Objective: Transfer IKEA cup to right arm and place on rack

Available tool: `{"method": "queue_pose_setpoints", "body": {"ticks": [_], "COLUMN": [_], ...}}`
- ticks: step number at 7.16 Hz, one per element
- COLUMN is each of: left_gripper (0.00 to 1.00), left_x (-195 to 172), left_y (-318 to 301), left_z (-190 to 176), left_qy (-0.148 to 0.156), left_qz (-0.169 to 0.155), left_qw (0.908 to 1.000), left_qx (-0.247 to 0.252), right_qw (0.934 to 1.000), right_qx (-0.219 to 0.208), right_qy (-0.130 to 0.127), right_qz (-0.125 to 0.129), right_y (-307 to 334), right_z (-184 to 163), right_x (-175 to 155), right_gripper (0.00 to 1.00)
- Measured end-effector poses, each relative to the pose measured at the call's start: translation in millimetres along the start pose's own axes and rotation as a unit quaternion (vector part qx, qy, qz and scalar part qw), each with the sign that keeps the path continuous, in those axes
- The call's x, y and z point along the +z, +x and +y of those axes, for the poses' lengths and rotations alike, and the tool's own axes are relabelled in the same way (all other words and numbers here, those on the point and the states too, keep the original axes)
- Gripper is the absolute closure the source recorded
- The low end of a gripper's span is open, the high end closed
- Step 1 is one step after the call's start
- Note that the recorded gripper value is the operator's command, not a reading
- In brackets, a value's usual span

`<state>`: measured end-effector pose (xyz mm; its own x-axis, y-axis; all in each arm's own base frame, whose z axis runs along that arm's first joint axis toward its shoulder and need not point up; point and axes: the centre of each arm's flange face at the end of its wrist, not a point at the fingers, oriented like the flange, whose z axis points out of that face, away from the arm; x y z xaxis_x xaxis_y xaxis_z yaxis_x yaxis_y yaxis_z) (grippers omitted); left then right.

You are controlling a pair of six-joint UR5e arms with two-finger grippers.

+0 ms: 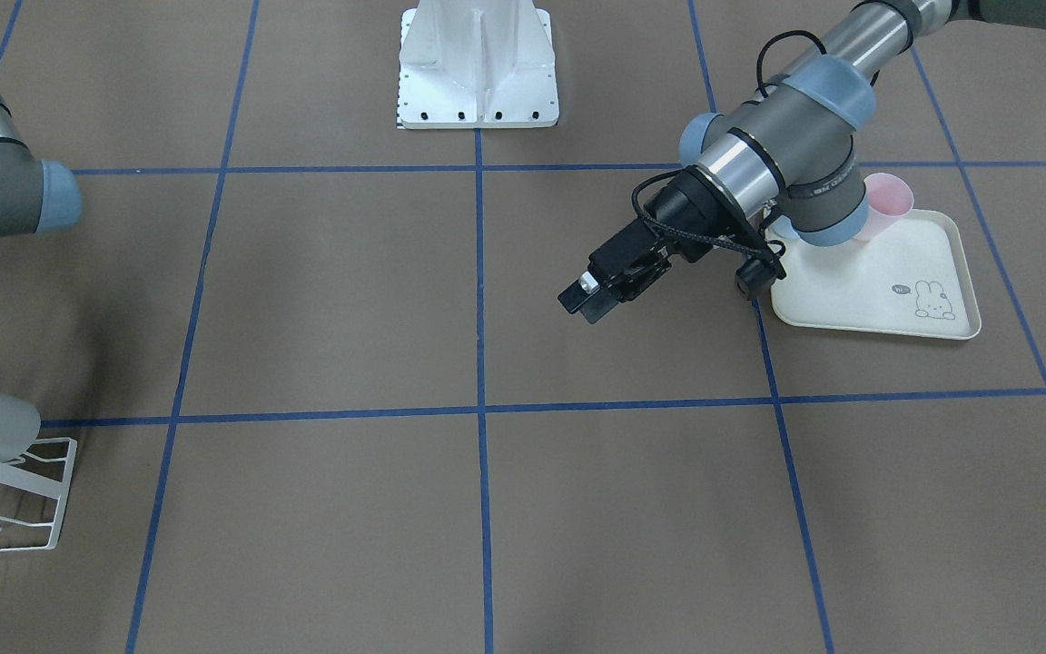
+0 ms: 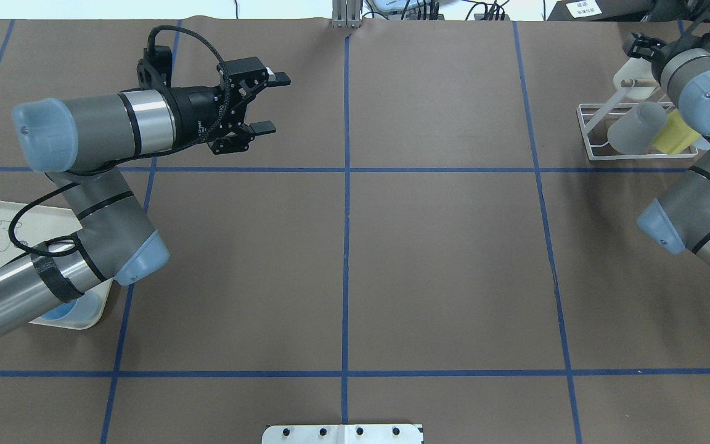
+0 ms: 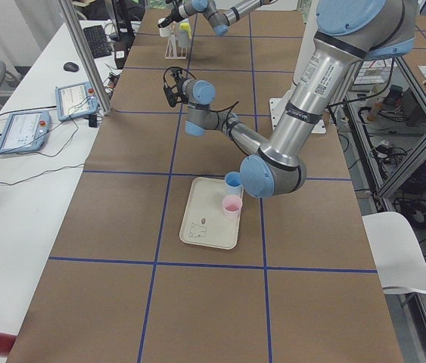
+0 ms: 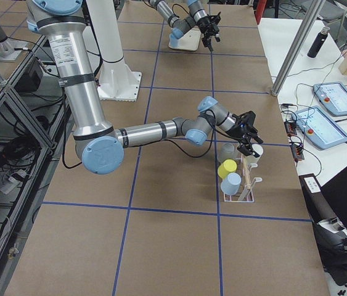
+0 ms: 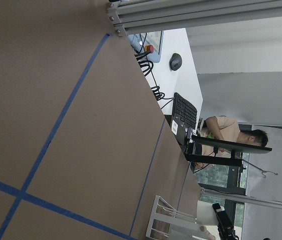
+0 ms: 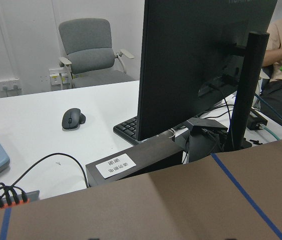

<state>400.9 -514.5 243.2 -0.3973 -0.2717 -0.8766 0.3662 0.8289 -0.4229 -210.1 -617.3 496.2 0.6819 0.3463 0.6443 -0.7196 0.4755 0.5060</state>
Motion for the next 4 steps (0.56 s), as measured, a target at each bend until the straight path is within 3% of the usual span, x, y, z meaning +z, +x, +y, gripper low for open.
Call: {"method": "queue_pose_setpoints", "body": {"ticks": [2, 4], "left_gripper": [0.00, 0.00], "left_x": [-28, -80], "left_y": [-17, -54], "left_z": [-33, -84], "left_qy": [0.012, 0.025], "left_qz": [-0.023, -0.075], "left_qw": [0.9990, 0.9890], "left_qx": [0.037, 0.125], "right_qw": [0.9998, 0.9985], "right_qx": [0.003, 0.008], "right_qy": [0.002, -0.019], "right_qz": [-0.017, -0.050], "right_y": [-7, -7], "right_z": [-5, -10], "right_x": [-18, -52], "right_gripper": [0.00, 0.00]}}
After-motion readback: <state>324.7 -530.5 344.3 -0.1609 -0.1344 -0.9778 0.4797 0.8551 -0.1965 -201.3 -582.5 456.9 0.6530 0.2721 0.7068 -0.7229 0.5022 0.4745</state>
